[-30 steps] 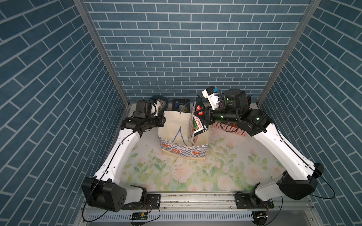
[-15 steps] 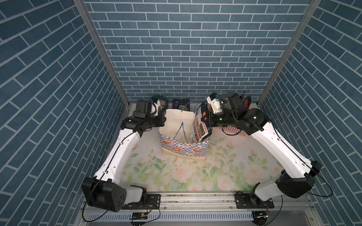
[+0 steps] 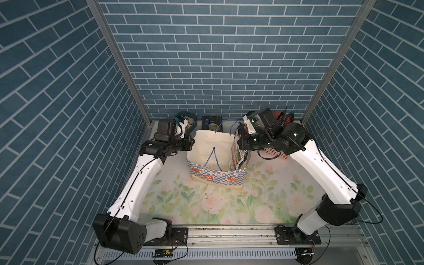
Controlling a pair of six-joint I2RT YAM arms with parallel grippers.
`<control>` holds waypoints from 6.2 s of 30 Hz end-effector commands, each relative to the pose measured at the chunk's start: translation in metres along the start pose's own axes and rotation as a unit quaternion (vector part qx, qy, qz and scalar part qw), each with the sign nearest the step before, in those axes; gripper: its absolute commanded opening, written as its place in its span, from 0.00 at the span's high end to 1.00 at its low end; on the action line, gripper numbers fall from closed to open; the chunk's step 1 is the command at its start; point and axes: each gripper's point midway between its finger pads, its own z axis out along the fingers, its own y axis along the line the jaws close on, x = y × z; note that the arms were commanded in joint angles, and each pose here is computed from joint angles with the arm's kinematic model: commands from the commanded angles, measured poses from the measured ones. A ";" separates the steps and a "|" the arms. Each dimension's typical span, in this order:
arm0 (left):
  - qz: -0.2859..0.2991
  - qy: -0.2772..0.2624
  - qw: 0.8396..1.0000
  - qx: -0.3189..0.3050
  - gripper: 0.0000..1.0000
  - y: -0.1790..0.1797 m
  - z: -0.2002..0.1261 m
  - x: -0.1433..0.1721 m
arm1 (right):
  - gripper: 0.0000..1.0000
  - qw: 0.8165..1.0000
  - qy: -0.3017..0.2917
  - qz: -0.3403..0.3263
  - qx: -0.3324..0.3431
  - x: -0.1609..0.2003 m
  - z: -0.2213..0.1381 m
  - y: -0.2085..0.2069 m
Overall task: Place the condiment packets inside the bag
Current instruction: Place the condiment packet in the paper bag, then pick up the condiment packet from the storage box, then place the condiment packet in the paper bag.
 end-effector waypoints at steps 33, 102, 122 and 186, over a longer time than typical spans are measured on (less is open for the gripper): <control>0.000 0.010 0.998 0.062 0.51 -0.026 0.021 0.004 | 1.00 0.978 0.058 0.061 0.191 0.050 0.061 -0.107; 0.009 0.001 1.000 0.022 0.72 -0.021 0.034 0.013 | 1.00 0.963 -0.084 0.161 0.200 -0.129 0.053 -0.384; 0.015 -0.008 1.000 0.019 0.72 -0.020 0.033 0.012 | 1.00 0.953 -0.294 -0.074 0.011 -0.174 -0.152 -0.141; 0.016 -0.011 1.000 0.016 0.72 -0.020 0.031 0.008 | 1.00 0.893 -0.152 -0.232 -0.354 -0.027 -0.119 0.048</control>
